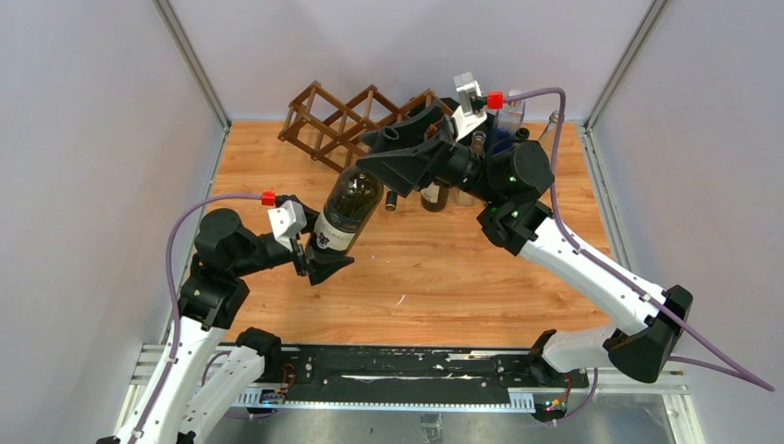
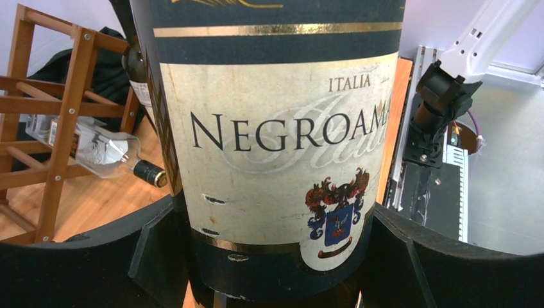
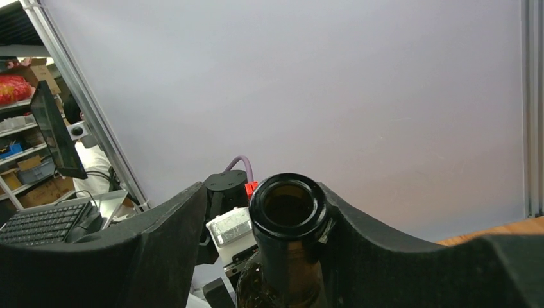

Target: Take the wine bottle off the wine rack

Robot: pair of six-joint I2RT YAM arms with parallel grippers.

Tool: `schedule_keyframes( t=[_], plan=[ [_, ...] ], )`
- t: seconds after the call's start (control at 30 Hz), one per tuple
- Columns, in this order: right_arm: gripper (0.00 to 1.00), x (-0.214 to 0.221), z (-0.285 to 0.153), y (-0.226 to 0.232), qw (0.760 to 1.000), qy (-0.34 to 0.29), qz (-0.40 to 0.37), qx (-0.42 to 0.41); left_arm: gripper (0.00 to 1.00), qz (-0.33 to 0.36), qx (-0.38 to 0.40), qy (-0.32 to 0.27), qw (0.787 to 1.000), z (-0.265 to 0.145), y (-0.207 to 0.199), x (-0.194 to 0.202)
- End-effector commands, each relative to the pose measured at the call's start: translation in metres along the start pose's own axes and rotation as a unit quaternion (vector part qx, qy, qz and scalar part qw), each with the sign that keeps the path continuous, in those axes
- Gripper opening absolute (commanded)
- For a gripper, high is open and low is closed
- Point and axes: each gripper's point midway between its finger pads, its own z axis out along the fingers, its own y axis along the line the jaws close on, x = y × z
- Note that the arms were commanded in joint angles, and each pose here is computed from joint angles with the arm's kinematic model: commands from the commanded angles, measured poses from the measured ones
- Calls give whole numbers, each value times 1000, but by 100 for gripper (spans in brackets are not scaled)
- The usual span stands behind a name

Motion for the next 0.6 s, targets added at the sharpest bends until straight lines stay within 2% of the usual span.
schedule_keyframes(
  t=[0.0, 0.1, 0.27, 0.43, 0.5, 0.53, 0.57],
  plan=[
    [62, -17, 0, 15, 1000, -11, -15, -24, 0, 9, -19, -16, 1000, -2, 6, -12],
    [62, -5, 1, 7, 1000, 12, -11, -14, 0, 11, -18, -19, 1000, -2, 5, -15],
    [68, 18, 0, -5, 999, 50, 0, -3, 0, 17, -20, -25, 999, -2, 6, -21],
    [66, 27, -3, -13, 998, 60, 0, 11, 0, 14, -20, -30, 999, -2, 6, -25],
    [54, 28, -5, -16, 998, 59, 1, 20, 0, 12, -20, -32, 999, -1, 6, -25],
    [43, 29, -6, -17, 998, 59, 2, 20, 0, 12, -20, -32, 999, -1, 7, -25],
    [27, 28, -6, -17, 998, 57, 3, 21, 0, 12, -21, -31, 999, -1, 7, -25]
  ],
)
